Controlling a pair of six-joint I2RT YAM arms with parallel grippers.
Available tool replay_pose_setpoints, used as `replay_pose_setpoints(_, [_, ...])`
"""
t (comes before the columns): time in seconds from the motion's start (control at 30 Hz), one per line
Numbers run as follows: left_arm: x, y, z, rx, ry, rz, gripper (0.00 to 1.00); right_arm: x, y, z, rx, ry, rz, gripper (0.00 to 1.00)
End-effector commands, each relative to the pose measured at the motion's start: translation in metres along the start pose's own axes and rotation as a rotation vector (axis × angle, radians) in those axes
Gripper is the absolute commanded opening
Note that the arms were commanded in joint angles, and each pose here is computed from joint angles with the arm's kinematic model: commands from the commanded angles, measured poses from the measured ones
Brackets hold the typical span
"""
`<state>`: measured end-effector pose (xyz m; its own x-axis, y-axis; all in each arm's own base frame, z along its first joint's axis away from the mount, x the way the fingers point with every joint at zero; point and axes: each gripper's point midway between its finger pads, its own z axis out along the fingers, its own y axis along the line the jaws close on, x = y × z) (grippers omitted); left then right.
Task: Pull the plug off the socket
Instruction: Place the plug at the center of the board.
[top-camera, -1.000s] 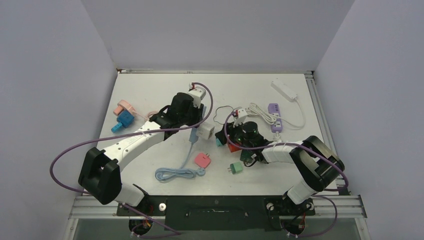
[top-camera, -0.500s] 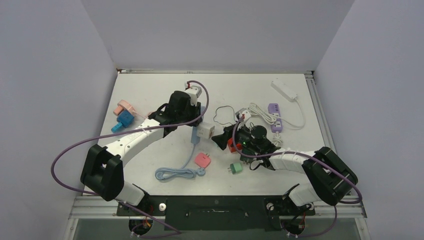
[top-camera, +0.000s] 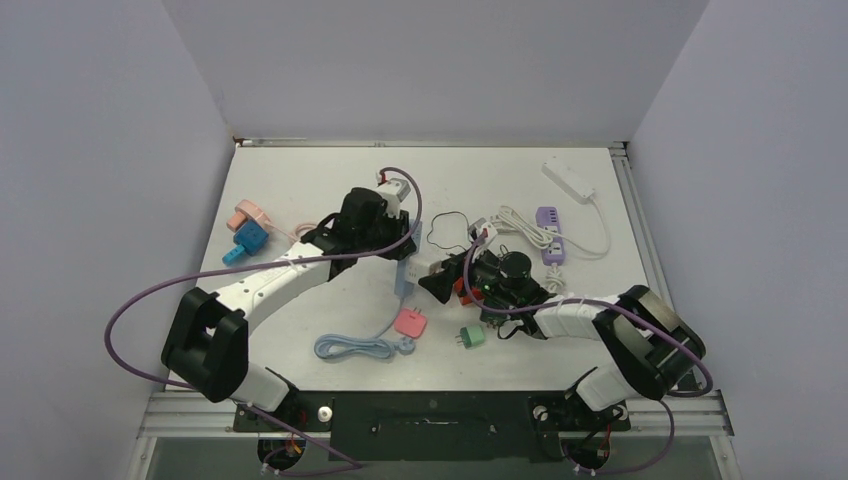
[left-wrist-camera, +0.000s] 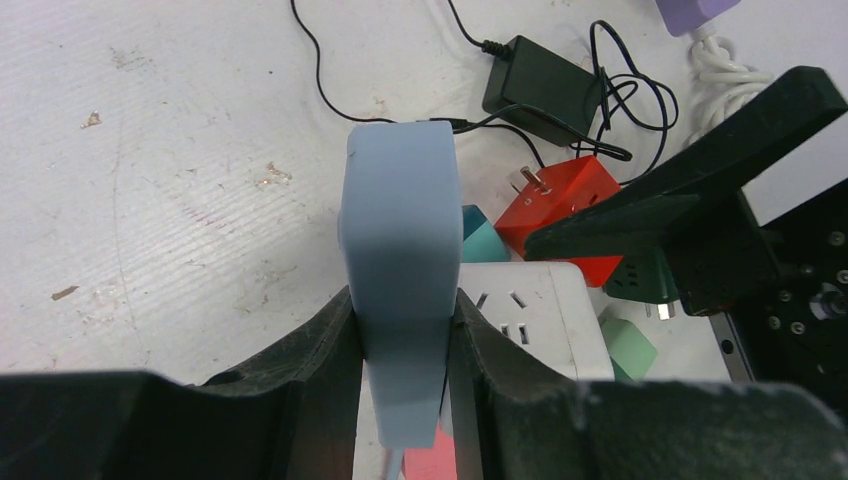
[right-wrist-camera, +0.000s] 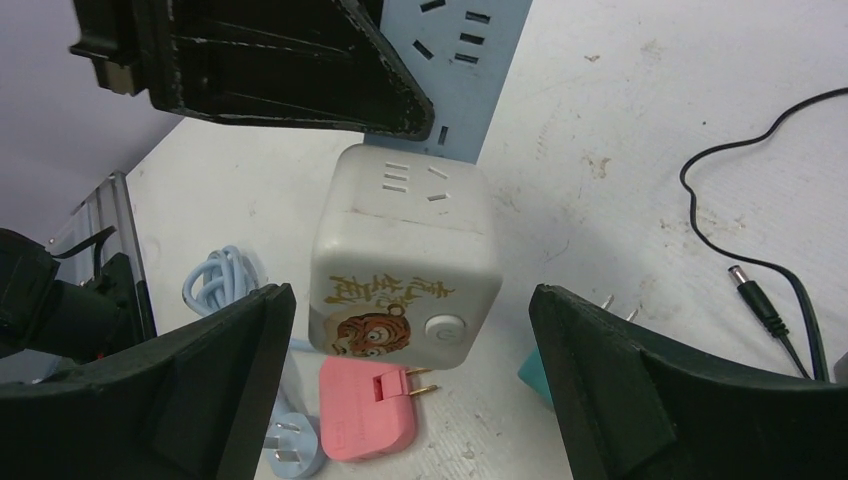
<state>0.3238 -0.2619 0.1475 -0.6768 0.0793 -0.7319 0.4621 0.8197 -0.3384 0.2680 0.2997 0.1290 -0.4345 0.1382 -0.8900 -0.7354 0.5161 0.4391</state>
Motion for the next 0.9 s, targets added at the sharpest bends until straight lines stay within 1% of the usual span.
replay_pose_setpoints(0.0, [-0.032,-0.029,-0.004,0.102,-0.116,-0.012,0.0,-0.014,0.01,0.007,-0.058,-0.049,0.004,0.92])
replay_pose_setpoints(0.23, [-0.029,-0.038,-0.003,0.127,-0.114,-0.004,0.0,-0.009,0.009,0.011,-0.064,-0.035,0.022,0.95])
replay_pose_setpoints(0.37, [-0.028,-0.039,-0.002,0.128,-0.118,-0.007,0.0,-0.008,0.009,0.013,-0.066,-0.031,0.031,0.99])
replay_pose_setpoints(0.4, [-0.028,-0.038,-0.002,0.118,-0.12,-0.009,0.0,-0.008,0.01,0.013,-0.069,-0.031,0.032,0.95])
replay_pose_setpoints(0.47, [-0.026,-0.034,-0.001,0.065,-0.121,0.003,0.0,-0.008,0.011,0.014,-0.068,-0.03,0.032,0.92])
replay_pose_setpoints(0.57, [-0.016,-0.033,0.002,-0.004,-0.104,0.045,0.0,-0.008,0.014,0.016,-0.074,-0.026,0.033,0.85])
replay_pose_setpoints(0.67, [-0.013,-0.027,0.006,-0.049,-0.103,0.049,0.0,-0.008,0.02,0.016,-0.093,-0.028,0.03,0.79])
replay_pose_setpoints(0.87, [-0.011,-0.012,0.011,-0.137,-0.102,0.069,0.0,-0.009,0.031,0.016,-0.121,-0.029,0.016,0.7])
